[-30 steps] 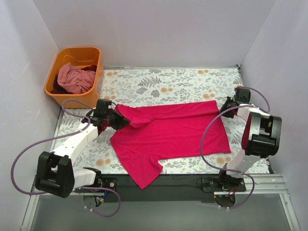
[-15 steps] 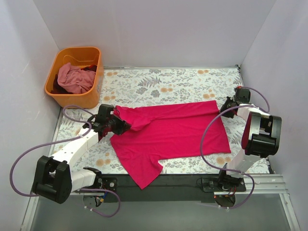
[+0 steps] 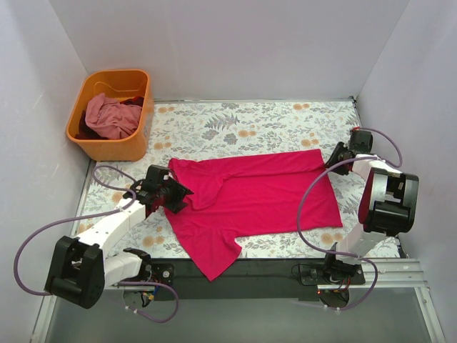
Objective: Fold and stack the t-shirts
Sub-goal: Fold the tshirt
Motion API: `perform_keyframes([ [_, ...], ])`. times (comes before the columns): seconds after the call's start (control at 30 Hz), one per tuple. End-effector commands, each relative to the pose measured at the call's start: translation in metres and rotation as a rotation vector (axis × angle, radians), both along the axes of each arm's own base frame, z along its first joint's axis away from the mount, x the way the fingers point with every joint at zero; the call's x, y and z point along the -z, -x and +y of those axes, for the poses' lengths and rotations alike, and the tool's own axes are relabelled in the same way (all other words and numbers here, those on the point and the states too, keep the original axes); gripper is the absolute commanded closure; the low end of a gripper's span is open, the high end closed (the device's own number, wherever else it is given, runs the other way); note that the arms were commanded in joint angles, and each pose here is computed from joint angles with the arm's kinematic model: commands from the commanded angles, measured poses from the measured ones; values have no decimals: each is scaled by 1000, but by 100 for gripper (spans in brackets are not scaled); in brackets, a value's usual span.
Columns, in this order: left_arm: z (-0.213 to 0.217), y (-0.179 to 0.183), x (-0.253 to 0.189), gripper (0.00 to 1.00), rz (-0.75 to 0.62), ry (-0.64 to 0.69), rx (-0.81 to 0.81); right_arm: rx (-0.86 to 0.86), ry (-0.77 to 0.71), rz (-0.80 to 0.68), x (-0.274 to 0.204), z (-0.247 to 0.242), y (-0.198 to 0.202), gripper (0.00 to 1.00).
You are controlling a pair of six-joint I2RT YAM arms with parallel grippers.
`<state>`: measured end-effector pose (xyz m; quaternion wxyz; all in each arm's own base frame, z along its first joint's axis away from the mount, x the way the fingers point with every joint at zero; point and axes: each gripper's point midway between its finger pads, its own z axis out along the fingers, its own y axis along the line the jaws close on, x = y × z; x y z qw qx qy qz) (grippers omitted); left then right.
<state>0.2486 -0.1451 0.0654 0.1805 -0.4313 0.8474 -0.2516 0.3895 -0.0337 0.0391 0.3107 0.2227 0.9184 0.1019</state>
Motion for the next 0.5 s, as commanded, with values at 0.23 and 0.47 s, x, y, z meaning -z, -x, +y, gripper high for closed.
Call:
perform_keyframes([
  [0.23,61,-68,-26,21,-141,-288,-5,-79,-1,-198,-69,4,-42,60],
  [0.47,74,-125,-5,25,-117,-404,101,-203,-106,-234,-65,35,-60,64],
])
